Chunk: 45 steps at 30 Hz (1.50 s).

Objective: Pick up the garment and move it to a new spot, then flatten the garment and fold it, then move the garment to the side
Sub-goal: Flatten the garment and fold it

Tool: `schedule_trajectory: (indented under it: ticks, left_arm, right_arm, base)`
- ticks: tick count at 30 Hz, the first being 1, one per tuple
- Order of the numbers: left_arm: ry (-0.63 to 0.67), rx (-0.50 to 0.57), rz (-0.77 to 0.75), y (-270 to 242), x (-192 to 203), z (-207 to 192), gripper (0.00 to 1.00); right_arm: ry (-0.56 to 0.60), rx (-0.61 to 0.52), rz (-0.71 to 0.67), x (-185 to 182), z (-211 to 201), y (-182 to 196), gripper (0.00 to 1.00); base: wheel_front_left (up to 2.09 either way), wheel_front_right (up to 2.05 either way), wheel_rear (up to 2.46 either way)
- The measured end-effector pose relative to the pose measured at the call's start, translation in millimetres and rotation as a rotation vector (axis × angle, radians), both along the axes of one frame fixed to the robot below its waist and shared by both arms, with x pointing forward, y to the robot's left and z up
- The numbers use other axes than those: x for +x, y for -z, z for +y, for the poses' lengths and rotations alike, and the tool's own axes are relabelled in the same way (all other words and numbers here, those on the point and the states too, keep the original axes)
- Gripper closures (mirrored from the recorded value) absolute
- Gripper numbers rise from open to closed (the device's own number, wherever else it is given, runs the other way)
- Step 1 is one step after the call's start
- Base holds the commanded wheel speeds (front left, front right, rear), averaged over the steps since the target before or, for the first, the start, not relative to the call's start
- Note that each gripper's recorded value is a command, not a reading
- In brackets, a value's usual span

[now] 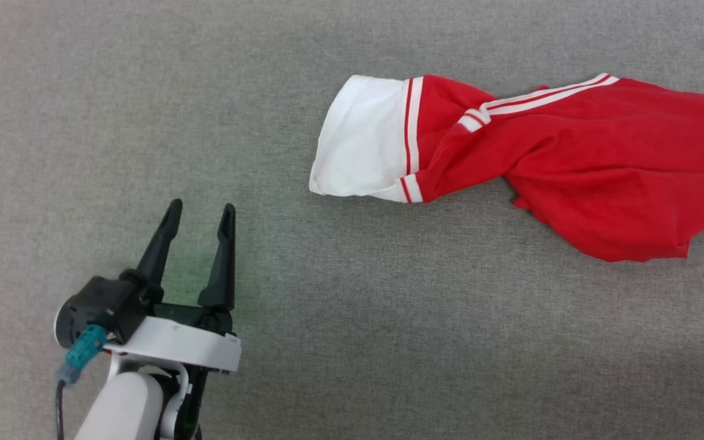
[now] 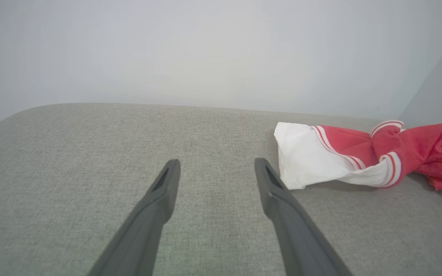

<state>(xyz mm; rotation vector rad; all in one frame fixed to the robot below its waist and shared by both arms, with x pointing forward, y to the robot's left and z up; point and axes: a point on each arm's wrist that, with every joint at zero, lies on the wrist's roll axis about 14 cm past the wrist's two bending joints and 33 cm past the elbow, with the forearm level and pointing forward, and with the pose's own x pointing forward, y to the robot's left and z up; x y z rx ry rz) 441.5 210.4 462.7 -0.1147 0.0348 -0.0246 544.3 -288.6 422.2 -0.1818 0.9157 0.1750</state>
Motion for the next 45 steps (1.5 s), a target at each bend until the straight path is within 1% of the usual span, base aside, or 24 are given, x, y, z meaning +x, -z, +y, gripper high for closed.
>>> schedule_trajectory:
  ticks: [5,6,7,8,13,18,20,23,27,29,33,38,41,45]
  left_arm:
    - [0.009,0.008,0.008,1,2,0,0.00]
    - [0.010,0.009,0.007,1,2,0,0.00]
    - [0.012,0.011,0.005,0,2,-1,0.00]
    - [0.015,0.013,0.008,0,2,-1,0.00]
    - [0.045,0.028,-0.008,-11,3,-4,0.00]
    - [0.118,0.099,-0.029,-34,7,-3,0.00]
    - [0.159,0.133,-0.043,-47,12,-5,0.00]
    - [0.247,0.183,-0.037,-60,18,-15,0.00]
    - [0.395,0.269,0.040,-66,25,-35,0.00]
    - [0.466,0.268,0.091,-67,27,-50,0.00]
    - [0.651,0.317,0.236,-57,22,-84,0.00]
    - [0.802,0.399,0.507,-18,8,-100,0.00]
    - [0.863,0.431,0.569,-8,8,-110,0.00]
    - [0.896,0.472,0.624,7,15,-114,0.00]
  right_arm:
    - [0.030,-0.002,-0.013,-4,-10,4,1.00]
    - [0.030,-0.001,-0.025,-4,-9,3,0.87]
    - [0.032,-0.003,-0.039,-3,-9,2,0.56]
    - [0.035,0.000,-0.054,-2,-10,-1,0.00]
    - [0.048,0.032,-0.178,2,-11,-19,0.00]
    - [0.035,0.081,-0.412,6,-9,-63,0.00]
    - [0.006,0.107,-0.519,3,-1,-82,0.00]
    - [-0.024,0.199,-0.643,-10,24,-97,0.00]
    - [-0.049,0.278,-0.741,-38,50,-103,0.00]
    - [-0.040,0.324,-0.790,-50,60,-109,0.00]
    - [-0.013,0.374,-0.836,-75,71,-113,0.00]
    - [0.026,0.368,-0.849,-98,66,-114,0.00]
    - [0.040,0.320,-0.869,-104,56,-119,0.00]
    - [0.056,0.296,-0.866,-113,51,-119,0.00]
  base:
    - [0.00,0.00,0.00]
    - [0.00,0.00,0.00]
    - [0.00,0.00,0.00]
    - [0.00,0.00,0.00]
    - [0.00,0.00,0.00]
    - [0.00,0.00,0.00]
    - [0.00,0.00,0.00]
    - [0.00,0.00,0.00]
    - [0.00,0.00,0.00]
    - [0.00,0.00,0.00]
    - [0.00,0.00,0.00]
    - [0.00,0.00,0.00]
    - [0.00,0.00,0.00]
    - [0.00,0.00,0.00]
